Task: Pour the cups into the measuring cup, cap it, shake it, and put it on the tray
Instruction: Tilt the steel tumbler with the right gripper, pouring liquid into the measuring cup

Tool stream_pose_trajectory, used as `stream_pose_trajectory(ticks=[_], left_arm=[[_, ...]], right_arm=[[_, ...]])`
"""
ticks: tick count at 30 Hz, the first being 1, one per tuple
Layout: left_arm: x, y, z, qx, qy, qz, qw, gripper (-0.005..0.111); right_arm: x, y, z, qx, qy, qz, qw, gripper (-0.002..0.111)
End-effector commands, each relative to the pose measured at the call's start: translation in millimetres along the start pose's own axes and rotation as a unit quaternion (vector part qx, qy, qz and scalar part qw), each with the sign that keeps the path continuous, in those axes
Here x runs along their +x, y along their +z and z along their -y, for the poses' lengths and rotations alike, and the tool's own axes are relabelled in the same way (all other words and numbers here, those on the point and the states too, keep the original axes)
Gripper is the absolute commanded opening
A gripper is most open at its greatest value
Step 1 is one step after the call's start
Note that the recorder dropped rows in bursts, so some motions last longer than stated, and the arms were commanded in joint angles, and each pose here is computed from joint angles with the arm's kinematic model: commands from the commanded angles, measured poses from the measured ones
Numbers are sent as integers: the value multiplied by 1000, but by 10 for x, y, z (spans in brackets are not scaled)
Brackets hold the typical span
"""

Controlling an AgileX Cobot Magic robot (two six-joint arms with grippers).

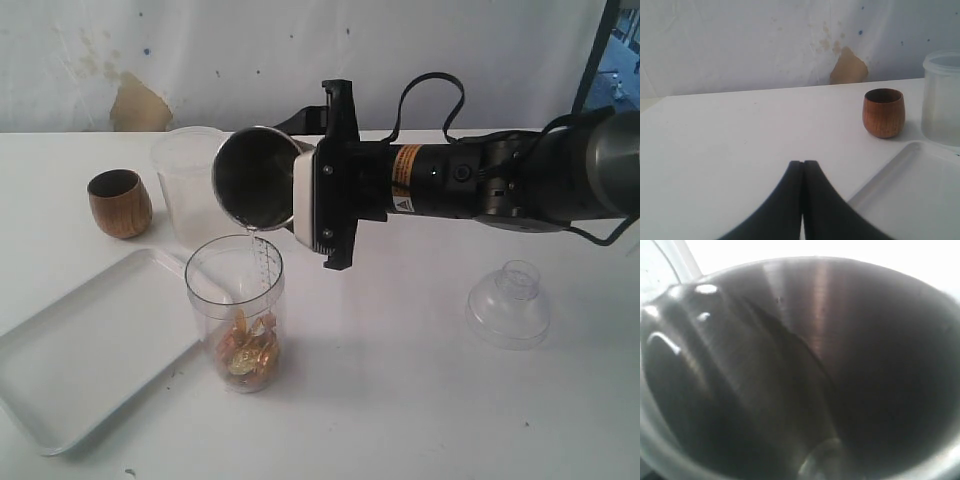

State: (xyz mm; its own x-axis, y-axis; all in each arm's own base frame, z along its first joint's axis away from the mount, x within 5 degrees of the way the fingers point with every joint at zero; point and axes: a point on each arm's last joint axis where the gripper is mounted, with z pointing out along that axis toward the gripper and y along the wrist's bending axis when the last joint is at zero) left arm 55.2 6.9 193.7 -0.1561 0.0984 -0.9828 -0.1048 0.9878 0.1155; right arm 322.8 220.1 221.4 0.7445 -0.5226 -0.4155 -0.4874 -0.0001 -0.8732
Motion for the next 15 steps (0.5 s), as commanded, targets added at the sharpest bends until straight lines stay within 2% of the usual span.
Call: stream_pose_trajectory(ticks=[1,15], left_arm=[[8,1,4,2,2,4,1000,0],[8,1,4,2,2,4,1000,0]], right_arm=[[-62,-23,108,24,-25,17,999,0],[-71,-22,124,28,-62,20,997,0]])
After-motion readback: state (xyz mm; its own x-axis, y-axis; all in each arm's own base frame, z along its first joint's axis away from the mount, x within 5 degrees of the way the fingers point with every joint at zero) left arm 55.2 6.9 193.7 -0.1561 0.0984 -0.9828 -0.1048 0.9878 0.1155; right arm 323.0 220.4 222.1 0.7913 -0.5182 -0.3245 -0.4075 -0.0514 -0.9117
